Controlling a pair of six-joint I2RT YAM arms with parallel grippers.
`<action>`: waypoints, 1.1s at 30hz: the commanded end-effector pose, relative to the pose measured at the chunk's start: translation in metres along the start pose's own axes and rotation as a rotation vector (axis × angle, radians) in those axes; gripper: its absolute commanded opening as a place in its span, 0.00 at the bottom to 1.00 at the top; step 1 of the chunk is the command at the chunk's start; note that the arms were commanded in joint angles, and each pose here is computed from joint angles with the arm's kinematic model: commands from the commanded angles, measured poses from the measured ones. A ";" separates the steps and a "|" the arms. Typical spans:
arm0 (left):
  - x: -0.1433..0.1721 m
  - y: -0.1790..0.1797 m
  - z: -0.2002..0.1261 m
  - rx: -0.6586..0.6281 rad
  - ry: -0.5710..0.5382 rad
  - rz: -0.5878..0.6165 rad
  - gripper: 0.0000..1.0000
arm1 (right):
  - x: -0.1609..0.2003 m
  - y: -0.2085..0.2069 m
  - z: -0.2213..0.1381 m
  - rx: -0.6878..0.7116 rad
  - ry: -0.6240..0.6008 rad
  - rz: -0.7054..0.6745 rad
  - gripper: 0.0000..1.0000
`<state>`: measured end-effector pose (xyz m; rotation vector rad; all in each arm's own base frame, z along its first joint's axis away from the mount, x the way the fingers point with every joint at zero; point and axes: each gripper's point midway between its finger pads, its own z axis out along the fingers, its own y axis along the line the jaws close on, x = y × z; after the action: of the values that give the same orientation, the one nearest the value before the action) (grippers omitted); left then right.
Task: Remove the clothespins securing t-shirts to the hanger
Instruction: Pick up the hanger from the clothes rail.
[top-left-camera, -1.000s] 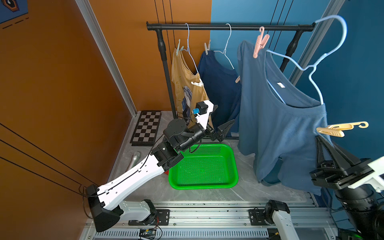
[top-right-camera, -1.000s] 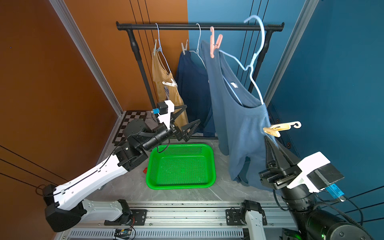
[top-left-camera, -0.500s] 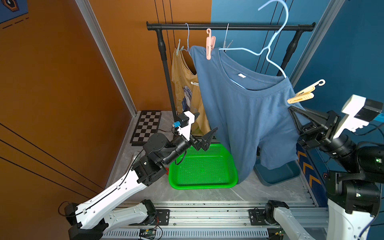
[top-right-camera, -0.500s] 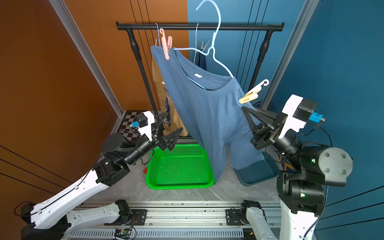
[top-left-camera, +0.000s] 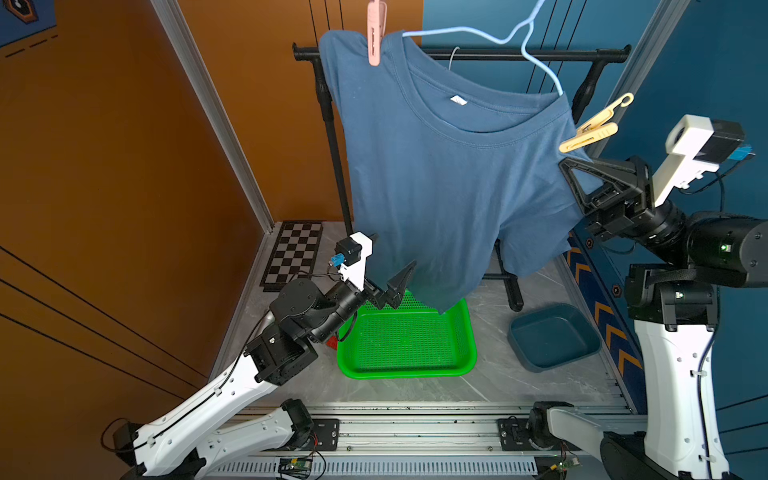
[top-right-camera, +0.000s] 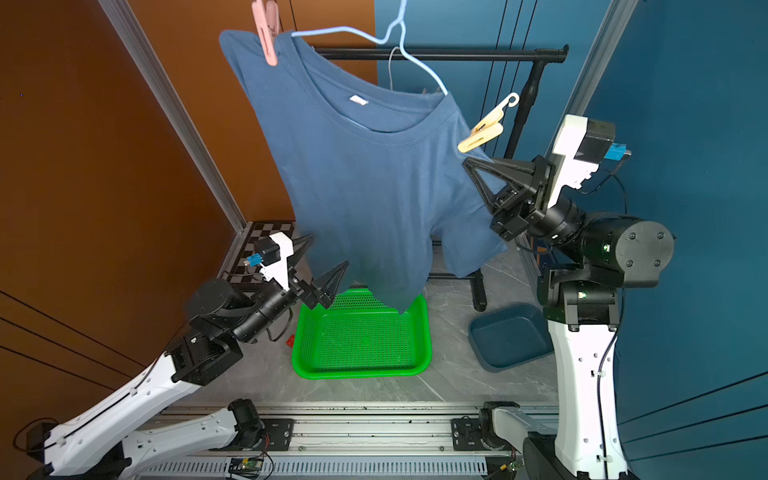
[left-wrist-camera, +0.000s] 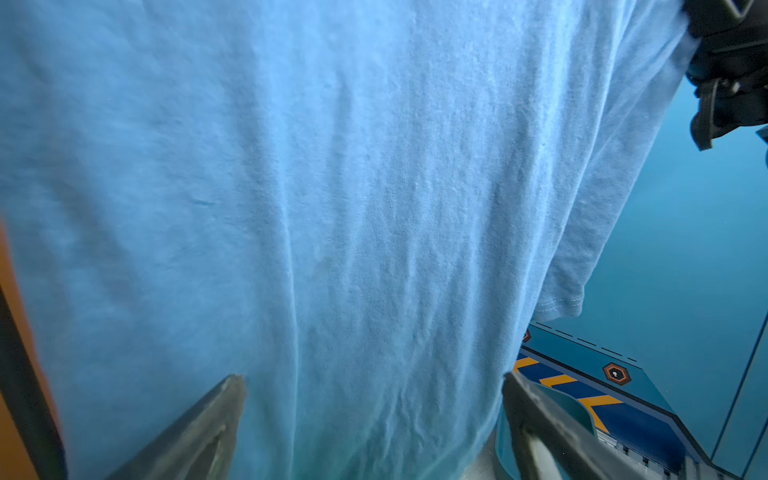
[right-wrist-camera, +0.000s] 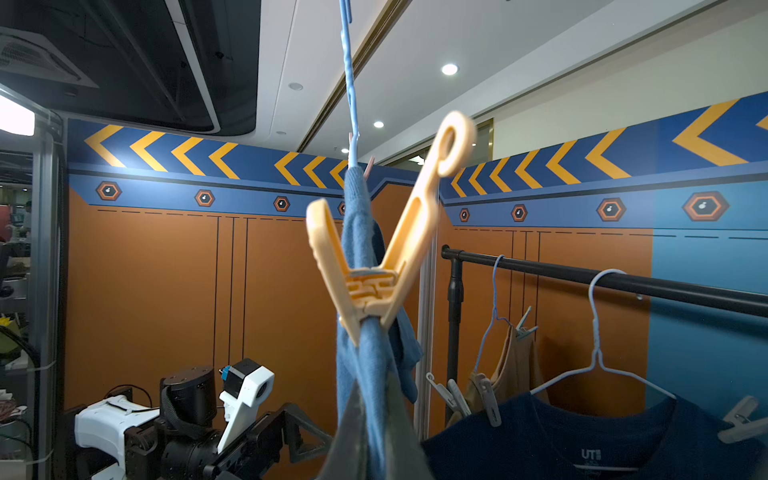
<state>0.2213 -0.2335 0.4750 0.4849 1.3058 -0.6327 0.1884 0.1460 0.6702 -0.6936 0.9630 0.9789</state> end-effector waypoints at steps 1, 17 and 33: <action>0.003 0.006 -0.006 -0.032 0.015 0.023 0.98 | 0.006 0.005 -0.002 -0.014 -0.027 -0.049 0.00; 0.021 0.013 0.000 -0.070 0.058 0.016 0.98 | 0.099 0.005 -0.038 0.059 0.162 0.022 0.00; 0.039 0.016 -0.012 -0.074 0.112 0.002 0.98 | 0.218 0.015 -0.060 0.025 0.294 0.188 0.00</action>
<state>0.2272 -0.2266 0.4491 0.4822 1.3854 -0.5801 0.2118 0.1781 0.4500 -0.7086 1.3572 1.1079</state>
